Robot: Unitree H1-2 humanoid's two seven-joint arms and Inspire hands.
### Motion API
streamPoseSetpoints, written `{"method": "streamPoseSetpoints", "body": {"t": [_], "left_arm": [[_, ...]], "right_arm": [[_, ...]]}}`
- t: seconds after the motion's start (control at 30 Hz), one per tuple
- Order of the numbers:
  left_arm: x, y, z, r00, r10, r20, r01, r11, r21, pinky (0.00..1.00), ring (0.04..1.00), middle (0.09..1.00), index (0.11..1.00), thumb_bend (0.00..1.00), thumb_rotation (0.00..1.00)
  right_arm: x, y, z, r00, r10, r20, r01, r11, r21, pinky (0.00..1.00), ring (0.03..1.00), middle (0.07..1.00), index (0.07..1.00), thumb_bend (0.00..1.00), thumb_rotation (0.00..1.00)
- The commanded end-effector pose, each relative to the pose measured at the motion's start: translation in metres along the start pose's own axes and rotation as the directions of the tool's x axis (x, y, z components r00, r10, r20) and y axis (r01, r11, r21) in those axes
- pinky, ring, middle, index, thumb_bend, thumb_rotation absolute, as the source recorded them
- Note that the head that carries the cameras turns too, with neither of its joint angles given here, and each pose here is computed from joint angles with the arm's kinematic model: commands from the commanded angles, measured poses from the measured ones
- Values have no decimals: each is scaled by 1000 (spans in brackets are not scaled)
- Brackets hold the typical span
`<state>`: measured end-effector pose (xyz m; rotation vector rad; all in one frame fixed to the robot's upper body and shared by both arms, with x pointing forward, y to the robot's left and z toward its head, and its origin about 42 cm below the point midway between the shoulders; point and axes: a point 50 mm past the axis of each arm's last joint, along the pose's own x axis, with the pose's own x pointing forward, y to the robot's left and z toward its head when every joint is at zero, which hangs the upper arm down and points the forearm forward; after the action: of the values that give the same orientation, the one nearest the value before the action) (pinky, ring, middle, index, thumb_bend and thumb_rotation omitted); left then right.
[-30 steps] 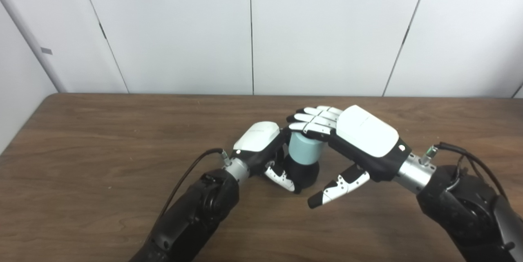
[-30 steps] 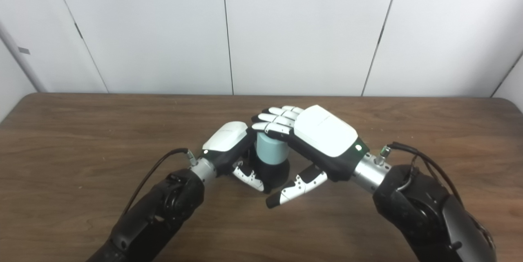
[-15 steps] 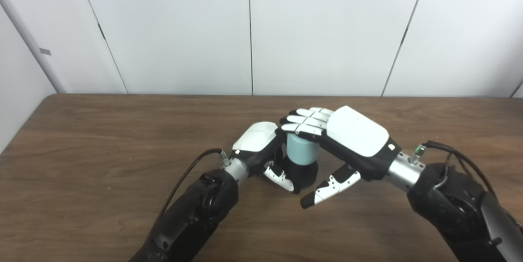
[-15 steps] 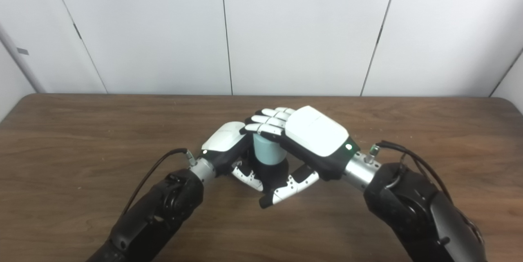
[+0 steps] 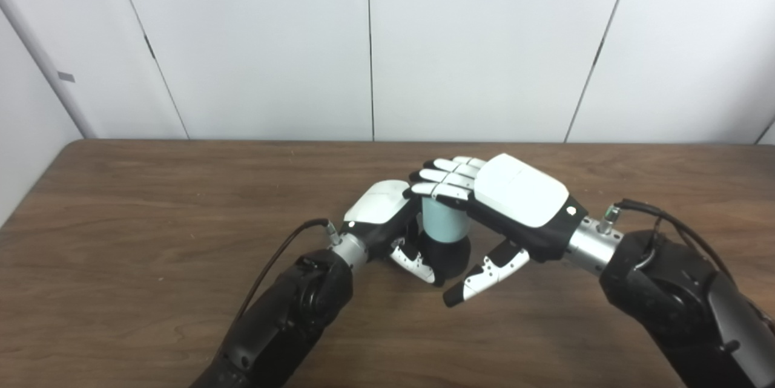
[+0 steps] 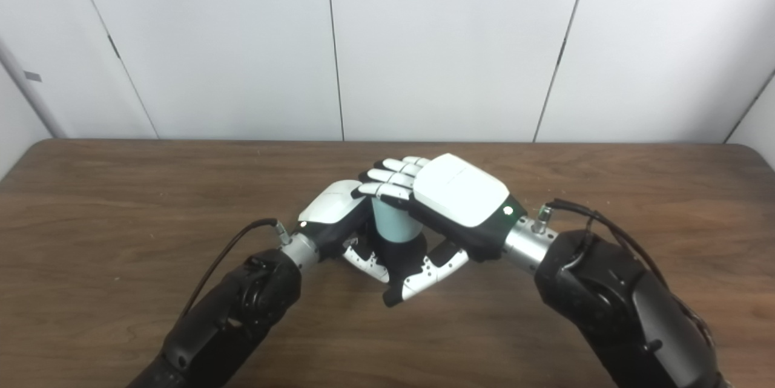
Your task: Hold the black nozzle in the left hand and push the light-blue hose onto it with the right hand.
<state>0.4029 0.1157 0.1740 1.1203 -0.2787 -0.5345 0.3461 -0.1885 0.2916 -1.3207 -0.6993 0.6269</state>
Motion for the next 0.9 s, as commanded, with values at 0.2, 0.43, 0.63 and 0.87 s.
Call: {"method": "streamPoseSetpoints", "body": {"t": [0.2,0.43,0.63,0.87], "left_arm": [[-13,-21,-27,990,-97,-103,101,994,40,343,379,488,468,527,0],[-11,-21,-28,991,-96,-98,100,994,44,345,381,456,480,528,0],[-11,-21,-29,991,-95,-97,100,994,41,349,385,461,480,528,0],[-11,-19,-31,989,-102,-110,106,994,38,360,394,473,476,528,0]], "right_arm": [[1,-34,-7,955,-278,-106,283,958,39,797,881,915,902,602,568],[-6,-45,-13,881,-415,-226,437,898,56,670,852,925,976,596,442],[-17,-43,-22,861,-430,-273,470,876,103,674,847,891,962,648,434],[-34,-31,-32,897,-287,-335,376,895,241,689,850,914,973,714,339]]}}
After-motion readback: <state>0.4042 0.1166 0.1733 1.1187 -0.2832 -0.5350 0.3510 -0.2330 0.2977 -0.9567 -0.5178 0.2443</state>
